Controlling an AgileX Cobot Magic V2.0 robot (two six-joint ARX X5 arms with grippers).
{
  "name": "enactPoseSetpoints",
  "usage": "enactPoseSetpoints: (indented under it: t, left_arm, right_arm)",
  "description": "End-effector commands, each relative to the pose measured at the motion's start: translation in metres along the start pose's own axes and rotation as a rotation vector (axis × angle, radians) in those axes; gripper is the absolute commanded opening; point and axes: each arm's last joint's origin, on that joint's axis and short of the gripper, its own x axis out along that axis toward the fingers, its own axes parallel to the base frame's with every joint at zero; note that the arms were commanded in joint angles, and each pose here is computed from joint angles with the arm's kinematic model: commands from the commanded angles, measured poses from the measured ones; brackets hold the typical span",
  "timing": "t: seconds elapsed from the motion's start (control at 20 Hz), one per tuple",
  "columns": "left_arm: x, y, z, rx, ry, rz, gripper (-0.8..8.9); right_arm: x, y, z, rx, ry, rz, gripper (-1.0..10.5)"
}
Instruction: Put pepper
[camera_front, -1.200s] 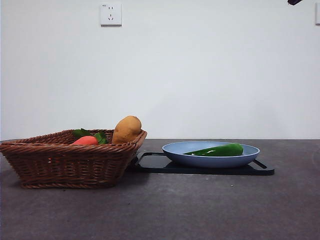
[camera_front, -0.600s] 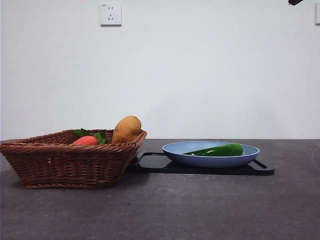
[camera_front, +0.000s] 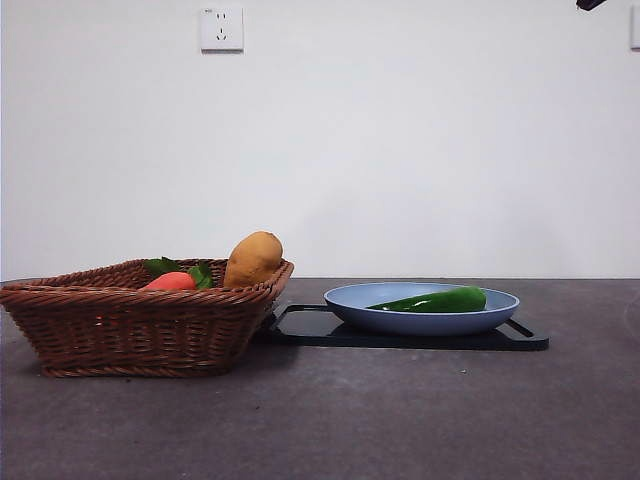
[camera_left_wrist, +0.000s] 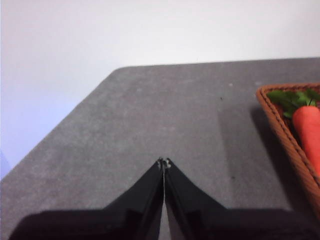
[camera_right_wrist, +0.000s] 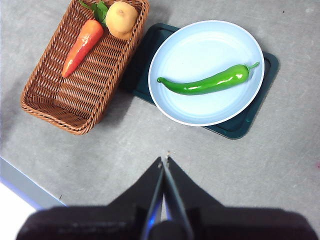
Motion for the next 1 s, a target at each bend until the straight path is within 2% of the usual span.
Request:
enactPoseSetpoints:
  t: [0.05,0.3,1.0]
  left_arm:
    - [0.001,0.000,-0.004,-0.007,0.007,0.006,0.08]
    - [0.004,-0.001,-0.015,-0.026,0.041,0.003,0.08]
    - [0.003,-0.001,-0.019,-0.032,0.079,-0.021,0.08]
  right_arm:
    - [-0.001,0.000,0.005,-0.004,-0.013,-0.001,0.0]
    - [-0.001,0.000,0.005,-0.004,-0.013,-0.001,0.0]
    - [-0.001,0.000,0.005,-0.004,-0.013,-0.001,0.0]
